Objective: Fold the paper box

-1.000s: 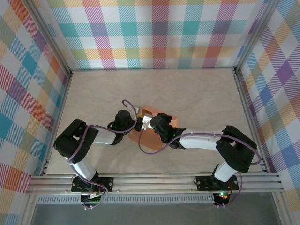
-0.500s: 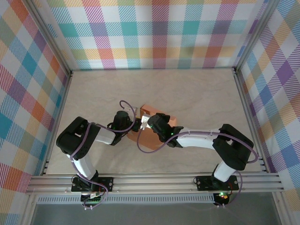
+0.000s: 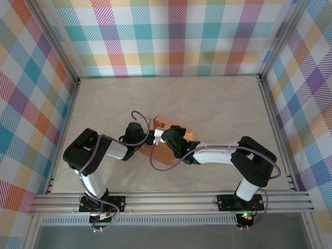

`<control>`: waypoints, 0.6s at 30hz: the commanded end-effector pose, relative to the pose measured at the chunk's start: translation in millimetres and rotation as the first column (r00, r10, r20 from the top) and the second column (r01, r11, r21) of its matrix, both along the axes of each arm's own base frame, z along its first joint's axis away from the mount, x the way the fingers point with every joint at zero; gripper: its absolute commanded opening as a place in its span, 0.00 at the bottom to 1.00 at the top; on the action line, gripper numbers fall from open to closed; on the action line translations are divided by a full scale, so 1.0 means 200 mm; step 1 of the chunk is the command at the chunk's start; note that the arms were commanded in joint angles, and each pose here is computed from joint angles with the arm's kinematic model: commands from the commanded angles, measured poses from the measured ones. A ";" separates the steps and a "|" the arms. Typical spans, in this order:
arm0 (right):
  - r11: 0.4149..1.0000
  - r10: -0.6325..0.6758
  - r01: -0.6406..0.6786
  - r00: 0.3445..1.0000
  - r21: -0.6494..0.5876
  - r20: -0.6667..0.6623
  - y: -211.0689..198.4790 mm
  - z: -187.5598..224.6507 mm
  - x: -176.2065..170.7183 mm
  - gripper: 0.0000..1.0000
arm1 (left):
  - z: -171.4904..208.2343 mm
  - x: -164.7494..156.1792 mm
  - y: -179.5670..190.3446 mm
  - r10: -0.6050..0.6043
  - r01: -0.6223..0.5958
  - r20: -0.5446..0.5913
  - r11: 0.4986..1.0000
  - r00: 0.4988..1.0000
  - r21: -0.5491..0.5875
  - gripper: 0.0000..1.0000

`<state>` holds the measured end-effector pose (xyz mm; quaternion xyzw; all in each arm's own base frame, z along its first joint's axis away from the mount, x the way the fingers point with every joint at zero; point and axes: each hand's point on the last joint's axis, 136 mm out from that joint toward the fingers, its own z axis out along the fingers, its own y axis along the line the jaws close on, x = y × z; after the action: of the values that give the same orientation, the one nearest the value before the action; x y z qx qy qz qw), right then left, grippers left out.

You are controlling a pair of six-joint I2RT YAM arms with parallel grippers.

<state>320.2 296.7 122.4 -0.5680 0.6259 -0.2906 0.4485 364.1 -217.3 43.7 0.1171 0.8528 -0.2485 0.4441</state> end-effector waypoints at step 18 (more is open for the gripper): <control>1.000 0.028 -0.029 0.996 -0.004 -0.088 0.07 -0.09 -0.09 0.00 | 0.10 0.08 -0.06 -0.031 0.038 0.101 0.997 0.994 -0.071 0.30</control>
<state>309.1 305.9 118.1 -0.5736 0.6291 -0.2783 0.4447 368.3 -221.0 42.8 0.1205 0.8441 -0.2595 0.4535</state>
